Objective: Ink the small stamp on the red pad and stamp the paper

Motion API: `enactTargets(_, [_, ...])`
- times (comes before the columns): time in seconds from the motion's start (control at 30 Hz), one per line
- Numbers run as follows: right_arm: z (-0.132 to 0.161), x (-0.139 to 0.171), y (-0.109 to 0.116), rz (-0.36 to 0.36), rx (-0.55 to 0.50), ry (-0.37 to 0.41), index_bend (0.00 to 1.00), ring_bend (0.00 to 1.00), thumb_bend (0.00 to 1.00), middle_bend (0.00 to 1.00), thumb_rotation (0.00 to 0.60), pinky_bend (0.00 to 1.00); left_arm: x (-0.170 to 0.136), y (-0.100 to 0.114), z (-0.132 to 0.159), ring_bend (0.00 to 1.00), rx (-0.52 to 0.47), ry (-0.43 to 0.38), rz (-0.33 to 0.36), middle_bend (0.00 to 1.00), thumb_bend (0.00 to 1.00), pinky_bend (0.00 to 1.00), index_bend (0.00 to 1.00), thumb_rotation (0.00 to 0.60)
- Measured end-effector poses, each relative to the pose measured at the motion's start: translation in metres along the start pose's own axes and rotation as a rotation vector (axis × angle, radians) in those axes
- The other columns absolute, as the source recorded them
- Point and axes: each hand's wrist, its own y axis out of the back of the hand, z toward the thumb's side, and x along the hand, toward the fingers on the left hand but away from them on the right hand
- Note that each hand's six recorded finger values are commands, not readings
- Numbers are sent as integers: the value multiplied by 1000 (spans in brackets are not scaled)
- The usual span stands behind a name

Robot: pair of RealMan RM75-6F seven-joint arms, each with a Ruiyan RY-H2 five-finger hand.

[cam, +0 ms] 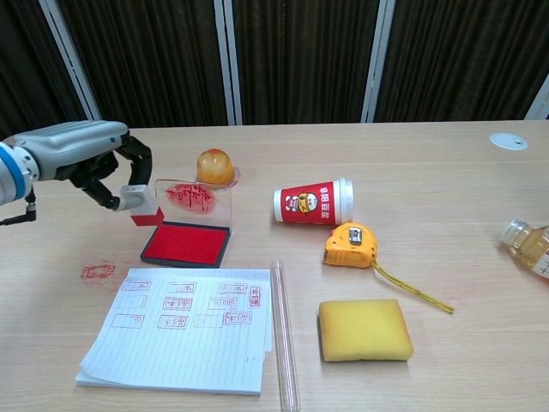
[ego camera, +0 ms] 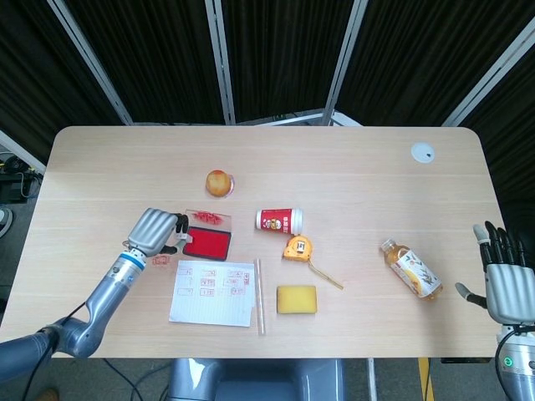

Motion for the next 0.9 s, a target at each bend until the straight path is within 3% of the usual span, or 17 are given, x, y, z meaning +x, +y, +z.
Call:
enactTargets(0.23, [-5, -1, 3, -4, -2, -18, 0, 0, 0, 0, 600, 0, 21, -9, 19, 846, 11, -15, -41, 550, 366, 902, 570, 600])
enactTargets(0.9, [-10, -4, -1, 9, 14, -39, 0, 0, 0, 0, 600, 0, 37, -42, 23, 845, 46, 3, -83, 553, 375, 902, 576, 600])
